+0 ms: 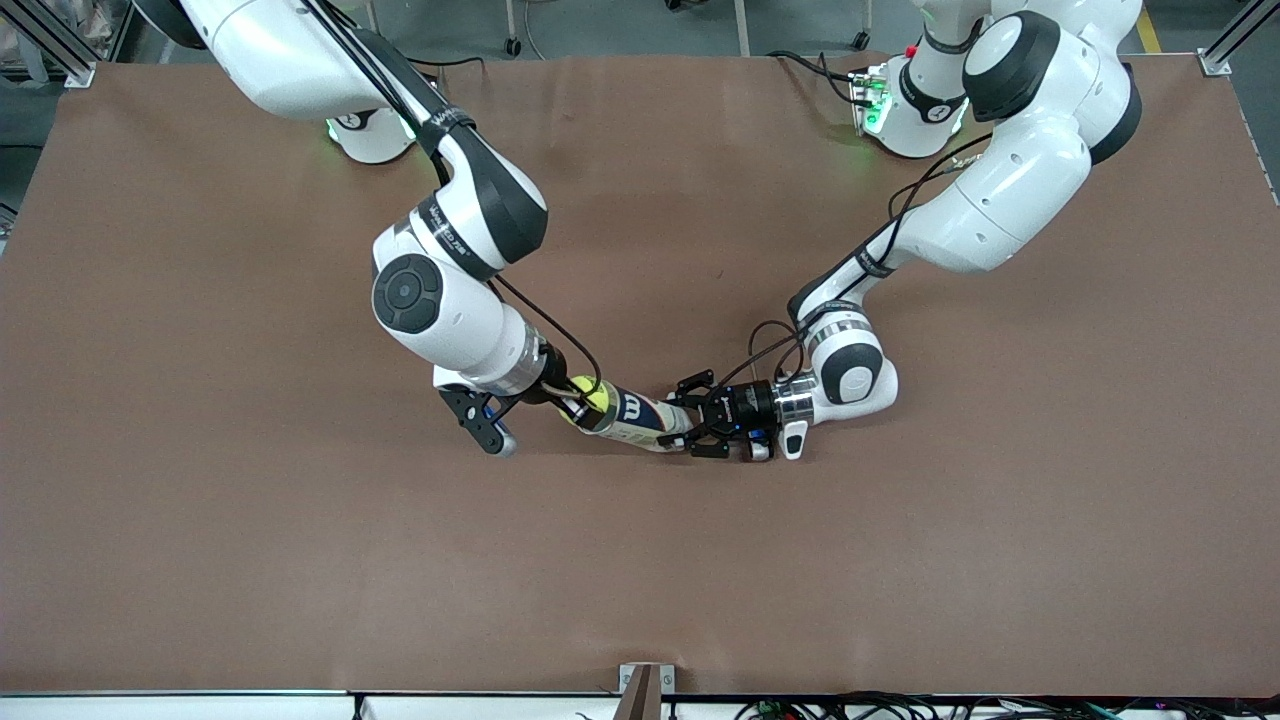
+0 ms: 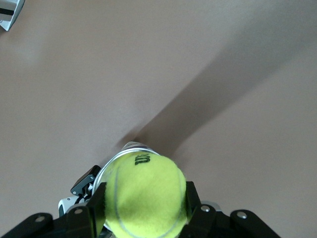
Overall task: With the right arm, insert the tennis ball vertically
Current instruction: 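Carry the second ball with the right gripper to the can opening, then press the second ball into the can and open the right gripper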
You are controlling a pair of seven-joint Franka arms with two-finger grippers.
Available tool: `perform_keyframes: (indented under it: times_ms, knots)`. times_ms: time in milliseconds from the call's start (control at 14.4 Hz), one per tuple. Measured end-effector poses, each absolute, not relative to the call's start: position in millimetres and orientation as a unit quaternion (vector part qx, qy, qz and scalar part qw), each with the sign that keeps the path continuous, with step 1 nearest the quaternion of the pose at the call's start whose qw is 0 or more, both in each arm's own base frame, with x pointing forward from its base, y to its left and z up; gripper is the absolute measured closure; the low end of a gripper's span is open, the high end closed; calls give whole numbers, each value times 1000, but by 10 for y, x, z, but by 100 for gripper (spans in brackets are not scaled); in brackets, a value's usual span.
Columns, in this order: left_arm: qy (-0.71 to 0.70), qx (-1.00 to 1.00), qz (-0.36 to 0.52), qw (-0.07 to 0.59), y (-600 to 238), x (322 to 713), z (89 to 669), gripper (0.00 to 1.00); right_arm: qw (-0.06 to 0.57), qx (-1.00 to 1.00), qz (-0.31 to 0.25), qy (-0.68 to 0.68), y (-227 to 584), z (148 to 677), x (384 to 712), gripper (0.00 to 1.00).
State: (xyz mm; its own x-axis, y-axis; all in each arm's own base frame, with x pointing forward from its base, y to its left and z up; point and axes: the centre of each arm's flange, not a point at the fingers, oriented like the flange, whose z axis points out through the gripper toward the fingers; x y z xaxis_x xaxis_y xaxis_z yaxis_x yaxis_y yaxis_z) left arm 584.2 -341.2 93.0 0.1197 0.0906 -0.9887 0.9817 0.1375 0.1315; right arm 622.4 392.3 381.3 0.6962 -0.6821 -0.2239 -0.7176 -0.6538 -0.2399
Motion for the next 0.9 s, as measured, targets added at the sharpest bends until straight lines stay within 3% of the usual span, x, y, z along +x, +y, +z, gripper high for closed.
perform_keyframes:
  times_ms: [901]
  knots:
    - [523,509,-413,544,-3399,5850,924,44,193,-887,45,416,4388,3881,6081,35]
